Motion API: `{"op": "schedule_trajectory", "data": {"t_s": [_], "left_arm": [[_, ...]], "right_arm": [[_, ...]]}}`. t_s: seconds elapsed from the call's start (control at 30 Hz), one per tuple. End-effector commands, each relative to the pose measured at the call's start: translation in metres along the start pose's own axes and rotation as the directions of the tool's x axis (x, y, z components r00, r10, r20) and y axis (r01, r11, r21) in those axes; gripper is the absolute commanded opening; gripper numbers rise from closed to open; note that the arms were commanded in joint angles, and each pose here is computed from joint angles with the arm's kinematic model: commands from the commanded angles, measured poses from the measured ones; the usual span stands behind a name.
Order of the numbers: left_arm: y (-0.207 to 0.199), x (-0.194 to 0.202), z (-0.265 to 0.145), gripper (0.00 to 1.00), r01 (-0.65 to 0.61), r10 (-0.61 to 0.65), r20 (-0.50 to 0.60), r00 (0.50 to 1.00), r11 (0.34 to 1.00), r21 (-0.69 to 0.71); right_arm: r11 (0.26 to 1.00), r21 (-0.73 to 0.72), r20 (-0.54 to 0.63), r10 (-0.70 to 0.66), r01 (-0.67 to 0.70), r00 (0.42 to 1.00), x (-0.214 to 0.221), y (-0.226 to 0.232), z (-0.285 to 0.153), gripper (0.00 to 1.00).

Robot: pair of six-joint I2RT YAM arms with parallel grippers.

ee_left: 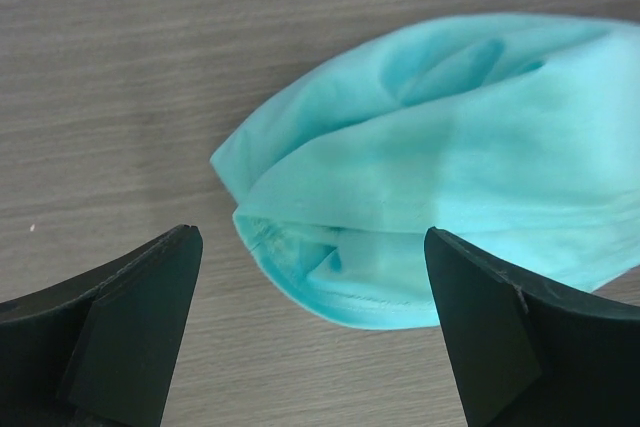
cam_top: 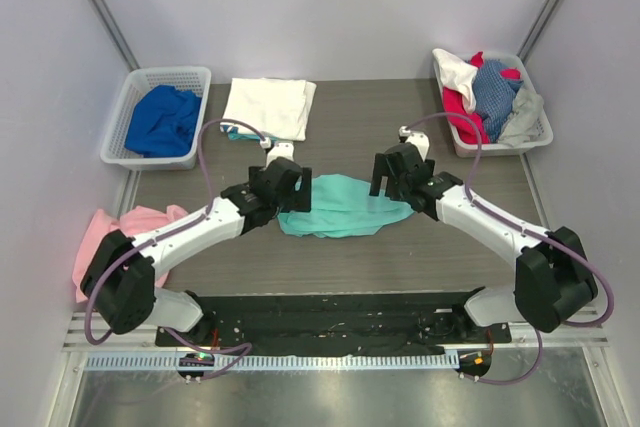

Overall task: Fold and stack the t-shirts
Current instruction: Move the tshirt to the center of the board, then flatten the tshirt out

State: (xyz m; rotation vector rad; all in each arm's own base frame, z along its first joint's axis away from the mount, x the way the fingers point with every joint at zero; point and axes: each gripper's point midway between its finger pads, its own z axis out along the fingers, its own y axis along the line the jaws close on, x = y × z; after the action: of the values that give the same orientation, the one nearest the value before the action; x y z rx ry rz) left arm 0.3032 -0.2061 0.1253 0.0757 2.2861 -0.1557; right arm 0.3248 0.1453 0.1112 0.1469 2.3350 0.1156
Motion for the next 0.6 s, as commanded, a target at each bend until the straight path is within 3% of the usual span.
{"op": "schedule_trajectory", "data": {"t_s": [0.0,0.17,0.3,0.57], "left_arm": [[0.017,0.01,0.006,1.0,0.073,-0.072,0.024,0.997,0.996,-0.052],[0.037,0.036,0.012,1.0,0.131,-0.132,-0.002,0.991,0.988,-0.078],[0.043,0.037,0.01,1.0,0.148,-0.147,0.014,0.989,0.985,-0.089],[0.043,0.029,0.014,1.0,0.148,-0.145,0.038,0.989,0.985,-0.092]], "right_arm": [[0.987,0.126,0.072,0.087,-0.096,0.994,-0.01,-0.025,-0.005,0.96],[0.95,0.227,0.08,0.203,-0.216,0.976,-0.001,-0.056,-0.003,0.96],[0.941,0.258,0.053,0.212,-0.218,0.976,0.006,-0.064,0.006,0.95],[0.946,0.213,0.014,0.245,-0.242,0.969,0.005,-0.058,0.027,0.91]]}}
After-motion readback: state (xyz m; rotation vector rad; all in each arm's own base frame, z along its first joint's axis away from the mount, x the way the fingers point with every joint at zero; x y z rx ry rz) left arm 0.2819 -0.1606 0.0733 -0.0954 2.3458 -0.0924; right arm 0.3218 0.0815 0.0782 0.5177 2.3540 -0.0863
